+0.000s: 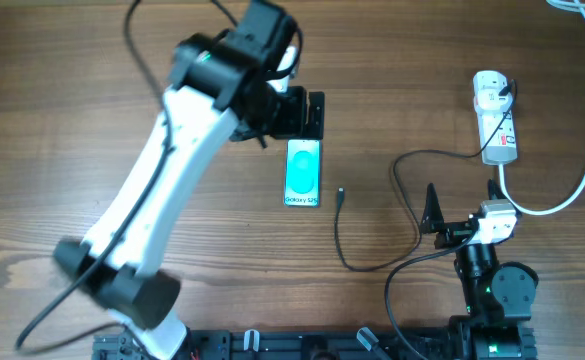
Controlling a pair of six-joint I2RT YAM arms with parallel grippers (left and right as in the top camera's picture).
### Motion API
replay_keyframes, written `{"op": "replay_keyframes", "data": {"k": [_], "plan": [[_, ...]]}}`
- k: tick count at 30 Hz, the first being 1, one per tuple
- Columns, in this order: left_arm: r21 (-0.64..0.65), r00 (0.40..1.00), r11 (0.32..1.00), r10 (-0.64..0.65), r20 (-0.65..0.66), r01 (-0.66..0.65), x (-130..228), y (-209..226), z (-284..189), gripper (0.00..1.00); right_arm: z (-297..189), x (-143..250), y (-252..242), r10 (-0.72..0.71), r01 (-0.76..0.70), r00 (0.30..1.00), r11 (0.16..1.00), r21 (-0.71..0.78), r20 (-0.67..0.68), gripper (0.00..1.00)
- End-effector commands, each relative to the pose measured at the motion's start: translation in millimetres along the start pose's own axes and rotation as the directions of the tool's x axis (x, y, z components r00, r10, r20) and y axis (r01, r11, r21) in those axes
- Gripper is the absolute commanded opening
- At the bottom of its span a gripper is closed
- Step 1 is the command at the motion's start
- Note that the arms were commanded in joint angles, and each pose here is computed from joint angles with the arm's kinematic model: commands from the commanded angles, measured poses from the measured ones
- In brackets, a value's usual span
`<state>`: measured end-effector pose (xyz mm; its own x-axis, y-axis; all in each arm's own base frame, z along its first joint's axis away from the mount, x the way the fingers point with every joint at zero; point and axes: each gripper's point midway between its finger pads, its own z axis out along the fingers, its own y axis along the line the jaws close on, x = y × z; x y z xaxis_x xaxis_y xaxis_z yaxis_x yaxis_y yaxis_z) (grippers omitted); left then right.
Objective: Plug charger to phone and switch on socket
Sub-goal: 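Move the left gripper over the blue phone and lower it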
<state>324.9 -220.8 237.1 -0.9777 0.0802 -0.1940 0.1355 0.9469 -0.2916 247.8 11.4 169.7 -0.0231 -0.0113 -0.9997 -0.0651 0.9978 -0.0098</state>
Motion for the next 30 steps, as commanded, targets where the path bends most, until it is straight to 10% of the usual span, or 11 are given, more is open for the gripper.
{"op": "replay_keyframes", "data": {"k": [1,30], "plan": [[-0.058,0.998,0.998,-0.026,-0.061,0.022,-13,6,42,1.00,0,-1,-2,0.013,-0.014,1.000,1.000,0.010,0.005,1.00],[-0.268,0.988,0.963,-0.007,-0.152,-0.034,-21,23,179,1.00,0,-1,-2,0.013,-0.014,1.000,1.000,0.010,0.005,1.00]]}}
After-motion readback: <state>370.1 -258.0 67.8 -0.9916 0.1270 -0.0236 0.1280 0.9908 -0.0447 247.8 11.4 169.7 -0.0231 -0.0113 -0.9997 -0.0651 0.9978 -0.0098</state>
